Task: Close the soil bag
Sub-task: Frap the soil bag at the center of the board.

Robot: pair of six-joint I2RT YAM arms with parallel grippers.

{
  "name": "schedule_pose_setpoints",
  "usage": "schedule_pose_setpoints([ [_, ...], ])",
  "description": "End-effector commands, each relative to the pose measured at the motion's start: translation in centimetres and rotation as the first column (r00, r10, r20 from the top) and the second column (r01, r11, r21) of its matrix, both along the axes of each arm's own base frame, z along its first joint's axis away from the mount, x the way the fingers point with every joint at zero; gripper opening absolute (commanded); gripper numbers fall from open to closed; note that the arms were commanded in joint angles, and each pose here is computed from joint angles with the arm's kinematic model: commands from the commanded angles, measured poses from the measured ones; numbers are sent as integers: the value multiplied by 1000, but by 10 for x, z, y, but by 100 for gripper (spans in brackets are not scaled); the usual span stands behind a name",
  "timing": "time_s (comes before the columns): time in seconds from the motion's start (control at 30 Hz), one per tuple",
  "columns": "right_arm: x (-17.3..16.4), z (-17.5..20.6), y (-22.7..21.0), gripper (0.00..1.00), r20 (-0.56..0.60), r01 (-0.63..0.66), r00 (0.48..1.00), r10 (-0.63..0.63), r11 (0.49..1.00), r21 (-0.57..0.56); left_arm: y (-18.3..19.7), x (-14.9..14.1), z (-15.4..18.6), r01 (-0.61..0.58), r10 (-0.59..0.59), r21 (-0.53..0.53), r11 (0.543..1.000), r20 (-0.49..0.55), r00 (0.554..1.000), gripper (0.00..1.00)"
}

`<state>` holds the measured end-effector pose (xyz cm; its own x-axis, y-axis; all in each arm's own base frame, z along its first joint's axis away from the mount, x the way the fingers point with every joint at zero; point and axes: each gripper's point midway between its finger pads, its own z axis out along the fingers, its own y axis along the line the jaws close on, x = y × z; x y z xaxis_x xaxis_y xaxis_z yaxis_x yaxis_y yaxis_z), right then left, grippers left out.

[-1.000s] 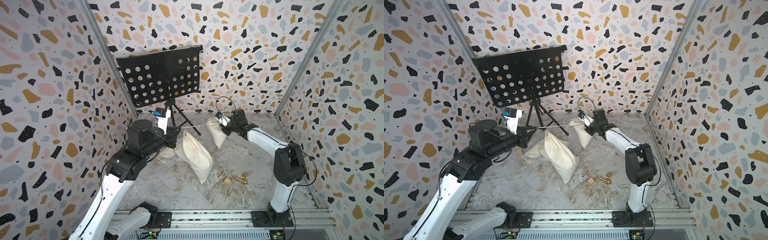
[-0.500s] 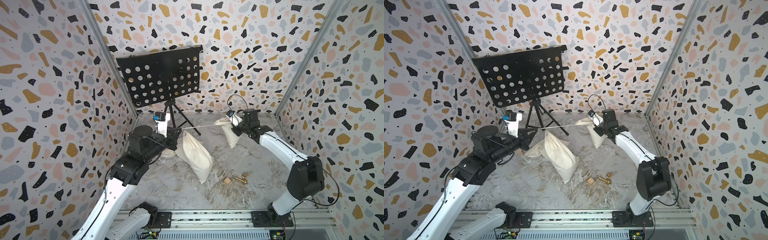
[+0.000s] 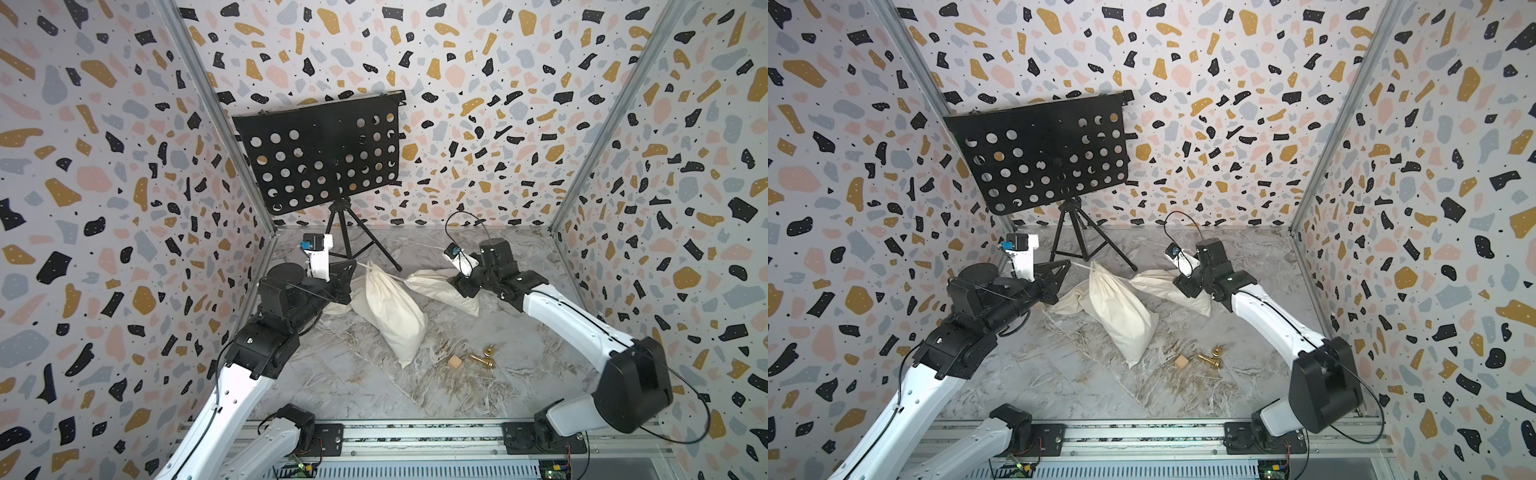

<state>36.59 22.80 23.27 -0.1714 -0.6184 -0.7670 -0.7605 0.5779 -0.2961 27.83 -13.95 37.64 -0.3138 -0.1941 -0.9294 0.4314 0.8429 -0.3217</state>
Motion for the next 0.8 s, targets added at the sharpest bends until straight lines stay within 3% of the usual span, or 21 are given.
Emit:
schedule_pose_setpoints([
  [0.0,-33,47,31,77,43,-170,985,166,980,99,1,-2,42,5,1,-53,999,122,992,0],
  [0.2,-62,71,82,78,81,-369,930,360,912,181,-8,-2,58,56,-44,-80,995,145,988,0],
  [0.37,-75,78,118,73,75,-490,871,486,843,223,-12,-4,74,88,-71,-92,992,168,983,0],
  [0.63,-54,69,147,63,44,-499,863,503,837,227,-16,-13,94,134,-110,-107,985,205,972,0],
  [0.77,-51,57,154,49,-5,-513,850,526,830,218,-16,-16,99,139,-113,-107,984,219,969,0],
])
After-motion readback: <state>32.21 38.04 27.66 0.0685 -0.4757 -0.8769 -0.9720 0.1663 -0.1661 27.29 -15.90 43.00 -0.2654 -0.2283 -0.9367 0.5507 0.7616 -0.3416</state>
